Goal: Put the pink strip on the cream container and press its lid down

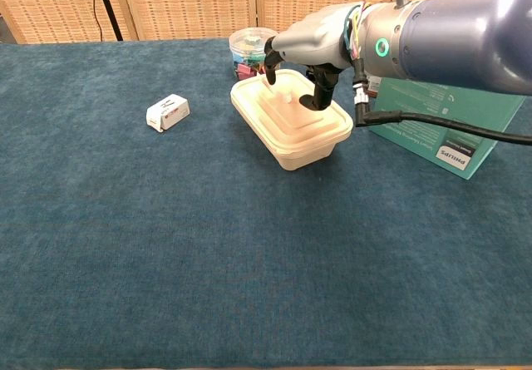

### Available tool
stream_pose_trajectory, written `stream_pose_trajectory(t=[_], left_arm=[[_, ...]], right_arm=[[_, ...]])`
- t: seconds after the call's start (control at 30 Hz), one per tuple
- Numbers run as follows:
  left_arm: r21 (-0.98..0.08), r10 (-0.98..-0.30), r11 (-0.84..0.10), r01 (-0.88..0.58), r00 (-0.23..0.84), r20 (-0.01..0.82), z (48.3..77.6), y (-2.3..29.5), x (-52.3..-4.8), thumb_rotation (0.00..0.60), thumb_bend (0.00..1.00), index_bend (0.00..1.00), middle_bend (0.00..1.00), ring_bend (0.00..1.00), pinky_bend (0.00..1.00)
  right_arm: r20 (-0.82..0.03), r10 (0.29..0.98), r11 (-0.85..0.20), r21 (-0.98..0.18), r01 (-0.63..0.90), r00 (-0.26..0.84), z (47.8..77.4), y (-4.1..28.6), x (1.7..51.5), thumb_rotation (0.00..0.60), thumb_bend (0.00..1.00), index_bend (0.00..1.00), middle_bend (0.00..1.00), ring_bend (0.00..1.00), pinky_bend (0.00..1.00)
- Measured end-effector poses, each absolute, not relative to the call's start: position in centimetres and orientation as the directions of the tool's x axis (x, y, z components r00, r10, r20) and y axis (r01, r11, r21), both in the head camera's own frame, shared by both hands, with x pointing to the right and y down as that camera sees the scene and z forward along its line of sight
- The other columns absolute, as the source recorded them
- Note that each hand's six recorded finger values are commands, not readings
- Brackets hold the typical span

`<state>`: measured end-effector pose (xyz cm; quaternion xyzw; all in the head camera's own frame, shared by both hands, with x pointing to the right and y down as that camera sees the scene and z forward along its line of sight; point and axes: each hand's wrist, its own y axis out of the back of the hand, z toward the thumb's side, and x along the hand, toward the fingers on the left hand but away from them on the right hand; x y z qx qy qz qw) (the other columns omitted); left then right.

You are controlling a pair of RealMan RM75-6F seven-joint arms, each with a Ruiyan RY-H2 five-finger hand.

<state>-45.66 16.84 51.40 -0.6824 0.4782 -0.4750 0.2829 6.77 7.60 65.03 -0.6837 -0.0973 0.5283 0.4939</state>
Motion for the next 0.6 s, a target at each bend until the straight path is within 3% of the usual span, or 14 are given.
stream_pose_trajectory(t=[0.6], left_arm=[[-0.841, -0.915, -0.402, -0.363, 0.111, 0.389, 51.8, 17.1, -45.0, 0.6, 0.0, 0.0, 0.0, 0.0, 0.0]], right_arm=[[-0.625, 0.652, -0.412, -0.767, -0.491, 0.43, 66.2, 8.3, 7.1, 0.6, 0.58, 0.24, 0.0, 0.0, 0.0]])
